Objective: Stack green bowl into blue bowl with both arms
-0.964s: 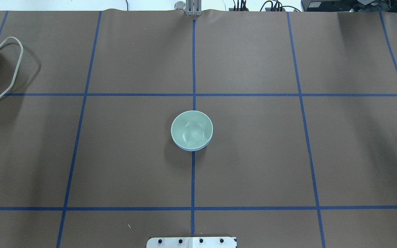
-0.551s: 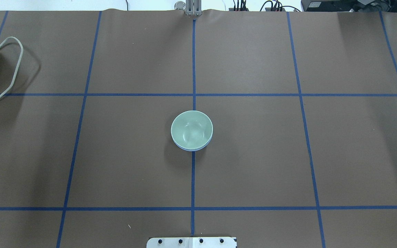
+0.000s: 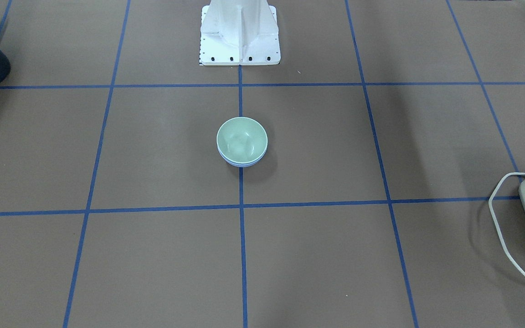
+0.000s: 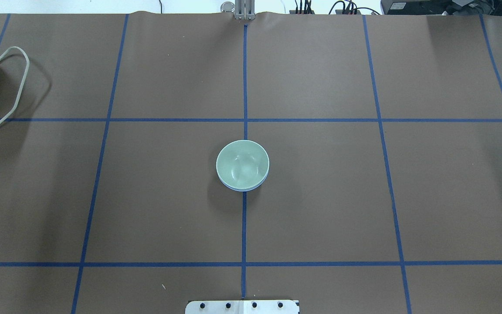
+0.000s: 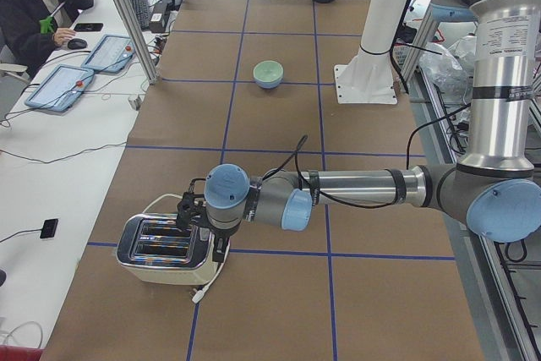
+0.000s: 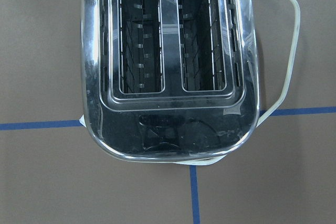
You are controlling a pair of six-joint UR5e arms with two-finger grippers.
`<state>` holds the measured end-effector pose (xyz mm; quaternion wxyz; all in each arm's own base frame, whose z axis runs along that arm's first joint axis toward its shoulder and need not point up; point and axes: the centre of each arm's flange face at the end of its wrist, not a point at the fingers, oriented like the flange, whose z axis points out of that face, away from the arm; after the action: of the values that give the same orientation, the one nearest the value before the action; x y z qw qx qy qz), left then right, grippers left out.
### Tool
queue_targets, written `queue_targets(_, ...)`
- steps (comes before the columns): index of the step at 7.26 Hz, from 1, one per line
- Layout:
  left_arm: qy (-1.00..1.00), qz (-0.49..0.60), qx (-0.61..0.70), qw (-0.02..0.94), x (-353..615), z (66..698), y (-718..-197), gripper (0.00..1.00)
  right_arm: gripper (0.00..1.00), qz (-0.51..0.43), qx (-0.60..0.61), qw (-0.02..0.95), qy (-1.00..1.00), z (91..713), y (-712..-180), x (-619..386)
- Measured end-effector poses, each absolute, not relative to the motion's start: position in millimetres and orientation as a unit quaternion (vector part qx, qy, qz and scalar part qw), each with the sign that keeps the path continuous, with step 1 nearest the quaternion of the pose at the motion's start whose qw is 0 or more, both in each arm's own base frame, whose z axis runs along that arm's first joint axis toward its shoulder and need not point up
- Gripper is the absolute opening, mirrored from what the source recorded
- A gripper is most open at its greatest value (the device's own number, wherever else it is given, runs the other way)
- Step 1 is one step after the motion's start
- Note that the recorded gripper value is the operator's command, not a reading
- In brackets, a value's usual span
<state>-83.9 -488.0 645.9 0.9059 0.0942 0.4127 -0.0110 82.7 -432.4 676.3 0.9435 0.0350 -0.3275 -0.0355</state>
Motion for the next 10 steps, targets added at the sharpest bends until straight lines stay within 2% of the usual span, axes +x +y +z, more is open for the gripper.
queue_targets(7, 0.418, -0.011, 0.098, 0.903, -85, 650, -476, 0.99, 1.00, -0.032, 0.034, 0.944, -0.327, 679, -431, 83)
queue_targets(10, 0.417, -0.012, 0.095, 0.904, -83, 651, -444, 0.99, 1.00, -0.032, 0.032, 0.944, -0.327, 681, -429, 83)
